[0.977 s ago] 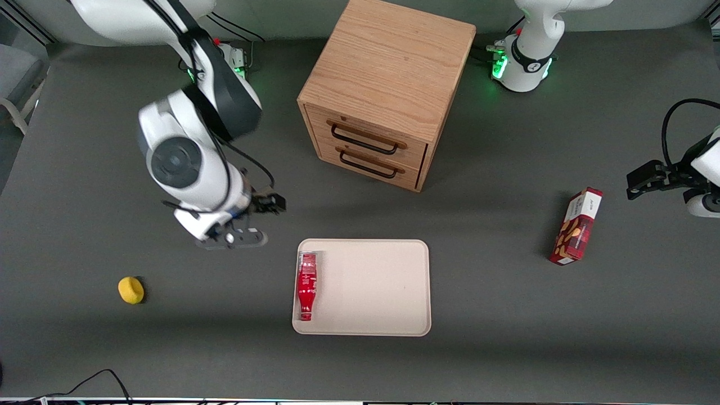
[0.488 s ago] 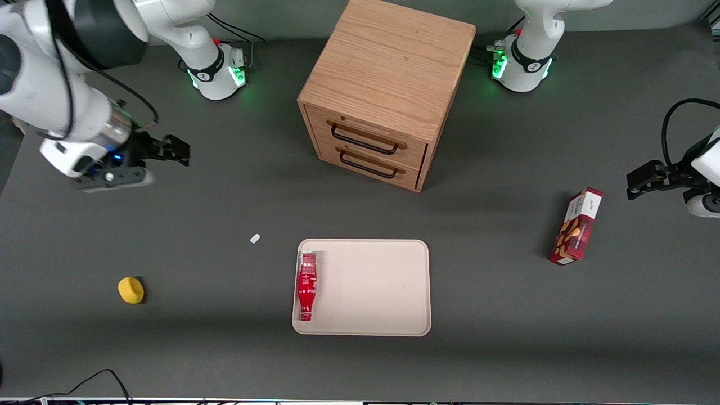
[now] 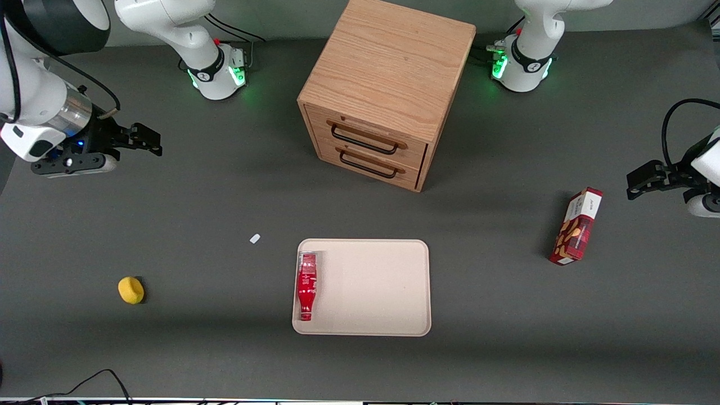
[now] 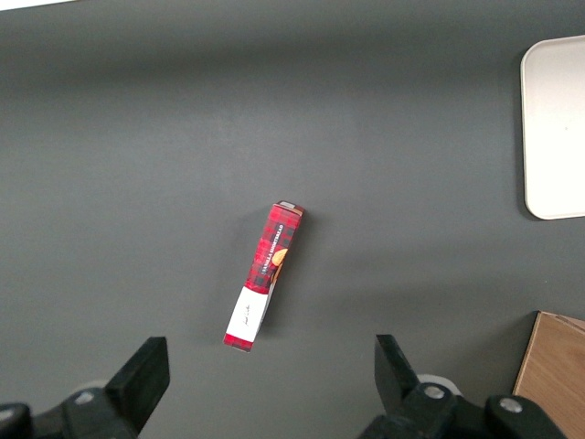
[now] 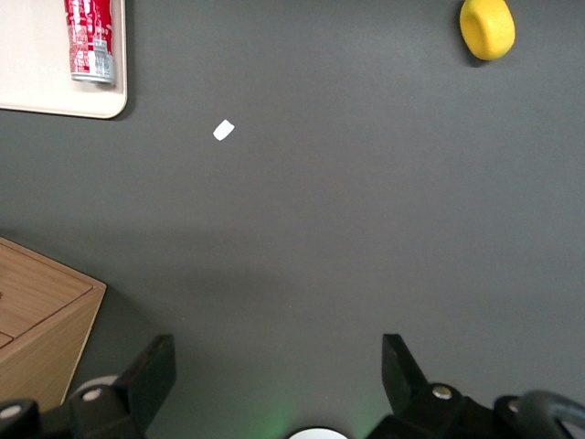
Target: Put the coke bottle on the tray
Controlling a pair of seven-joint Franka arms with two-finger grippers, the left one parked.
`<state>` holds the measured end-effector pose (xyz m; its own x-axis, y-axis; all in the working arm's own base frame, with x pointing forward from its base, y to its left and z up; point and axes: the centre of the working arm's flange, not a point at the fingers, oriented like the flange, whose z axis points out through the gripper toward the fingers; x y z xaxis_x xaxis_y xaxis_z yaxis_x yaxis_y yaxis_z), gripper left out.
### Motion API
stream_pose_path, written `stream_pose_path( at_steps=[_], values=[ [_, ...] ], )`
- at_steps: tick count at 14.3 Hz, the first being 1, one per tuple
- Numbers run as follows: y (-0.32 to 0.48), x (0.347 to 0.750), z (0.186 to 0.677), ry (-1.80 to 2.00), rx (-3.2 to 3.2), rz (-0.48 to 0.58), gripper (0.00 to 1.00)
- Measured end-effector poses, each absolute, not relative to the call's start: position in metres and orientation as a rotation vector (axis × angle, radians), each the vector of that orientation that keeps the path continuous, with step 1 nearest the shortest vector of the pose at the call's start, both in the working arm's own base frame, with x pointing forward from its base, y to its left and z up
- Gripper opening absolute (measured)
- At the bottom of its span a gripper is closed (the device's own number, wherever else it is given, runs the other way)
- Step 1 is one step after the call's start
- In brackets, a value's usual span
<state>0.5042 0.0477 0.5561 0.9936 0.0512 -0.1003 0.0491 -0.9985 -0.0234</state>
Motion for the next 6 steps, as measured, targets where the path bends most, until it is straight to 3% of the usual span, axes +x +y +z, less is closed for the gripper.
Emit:
stream_pose_path(
  at_steps=[6],
  values=[
    [0.027,0.504,0.559,-0.030,-3.118,0.152,1.00]
  ],
)
